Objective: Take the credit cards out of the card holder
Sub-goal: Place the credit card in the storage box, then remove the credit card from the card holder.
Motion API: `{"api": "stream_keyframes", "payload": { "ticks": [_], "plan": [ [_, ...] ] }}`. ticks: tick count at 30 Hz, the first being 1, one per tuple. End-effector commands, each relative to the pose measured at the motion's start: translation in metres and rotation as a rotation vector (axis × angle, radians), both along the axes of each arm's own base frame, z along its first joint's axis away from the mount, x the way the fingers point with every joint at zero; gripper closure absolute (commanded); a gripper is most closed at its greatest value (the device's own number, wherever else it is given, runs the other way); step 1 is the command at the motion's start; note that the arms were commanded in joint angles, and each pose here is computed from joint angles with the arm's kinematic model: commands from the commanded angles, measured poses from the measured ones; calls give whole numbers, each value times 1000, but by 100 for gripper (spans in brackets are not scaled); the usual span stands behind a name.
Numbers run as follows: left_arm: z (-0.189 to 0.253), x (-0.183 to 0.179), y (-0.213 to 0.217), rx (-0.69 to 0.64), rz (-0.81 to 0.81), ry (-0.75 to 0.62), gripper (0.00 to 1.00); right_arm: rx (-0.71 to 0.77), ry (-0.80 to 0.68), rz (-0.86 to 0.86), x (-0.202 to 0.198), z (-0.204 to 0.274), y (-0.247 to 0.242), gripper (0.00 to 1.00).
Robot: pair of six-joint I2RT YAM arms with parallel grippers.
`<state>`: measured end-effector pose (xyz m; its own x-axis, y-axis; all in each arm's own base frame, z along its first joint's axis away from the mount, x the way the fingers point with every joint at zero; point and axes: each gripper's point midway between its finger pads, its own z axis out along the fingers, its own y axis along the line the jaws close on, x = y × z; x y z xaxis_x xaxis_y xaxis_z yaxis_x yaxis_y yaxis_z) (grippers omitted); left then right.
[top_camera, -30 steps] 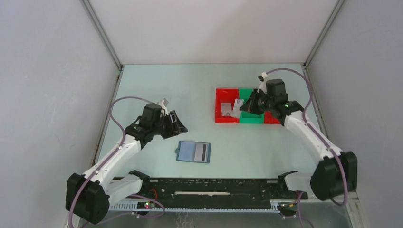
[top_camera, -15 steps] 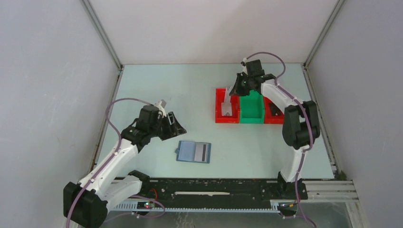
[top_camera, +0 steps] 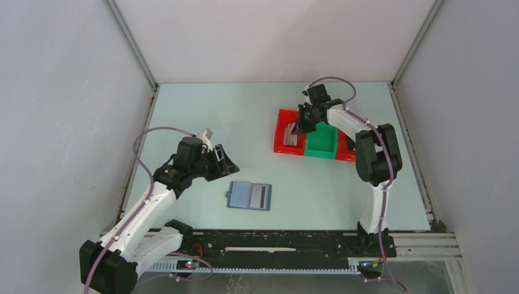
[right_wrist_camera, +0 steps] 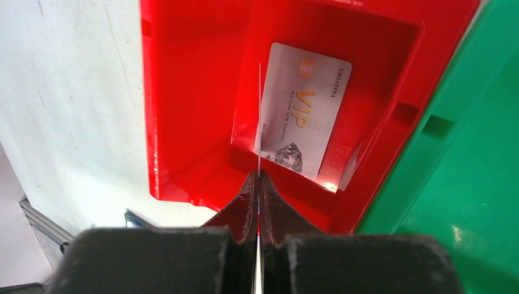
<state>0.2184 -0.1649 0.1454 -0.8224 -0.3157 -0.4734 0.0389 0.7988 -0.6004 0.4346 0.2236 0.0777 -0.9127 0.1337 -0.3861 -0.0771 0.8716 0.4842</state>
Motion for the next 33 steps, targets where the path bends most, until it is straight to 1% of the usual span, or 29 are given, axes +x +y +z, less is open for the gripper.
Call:
{"api": "stream_keyframes", "payload": {
  "ticks": [1,3,4,6,7,9,13,15,17,21,23,26,28,33],
  "plan": [
    [-3,-1,-2,-6,-12,0,38,19,-23,14,-6,10,8,92],
    [-3,-2,-3,-11,-14,2,38,12,-21,1,-6,9,9,76],
    [-4,-2,-3,-13,-14,4,38,5,-22,-9,-7,9,8,69],
    [-3,-3,-2,-15,-14,-1,38,-7,-44,-30,-8,15,5,62],
    [-3,-3,-2,-15,-16,-2,38,-6,-63,-42,-8,22,4,61],
    [-2,-4,-3,-11,-27,-13,38,-3,-106,-65,-12,38,0,59],
    [-1,-7,-11,3,-78,-32,38,-7,-196,-77,-35,73,-4,59],
    [-2,-10,-19,-13,-102,-23,38,-9,-216,-66,-54,77,2,59],
    [-5,-14,-31,-56,-129,-7,38,10,-214,-51,-77,74,13,59],
    [-19,-21,-48,-98,-162,44,38,100,-162,4,-129,56,49,60],
    [-29,-25,-54,-109,-168,80,39,170,-114,33,-157,46,70,60],
    [-47,-31,-61,-138,-173,135,39,291,-38,42,-188,34,93,61],
    [-54,-33,-63,-155,-170,155,39,343,-3,43,-203,28,105,61],
    [-65,-32,-65,-164,-149,181,40,364,82,27,-222,3,118,62]
  ]
}}
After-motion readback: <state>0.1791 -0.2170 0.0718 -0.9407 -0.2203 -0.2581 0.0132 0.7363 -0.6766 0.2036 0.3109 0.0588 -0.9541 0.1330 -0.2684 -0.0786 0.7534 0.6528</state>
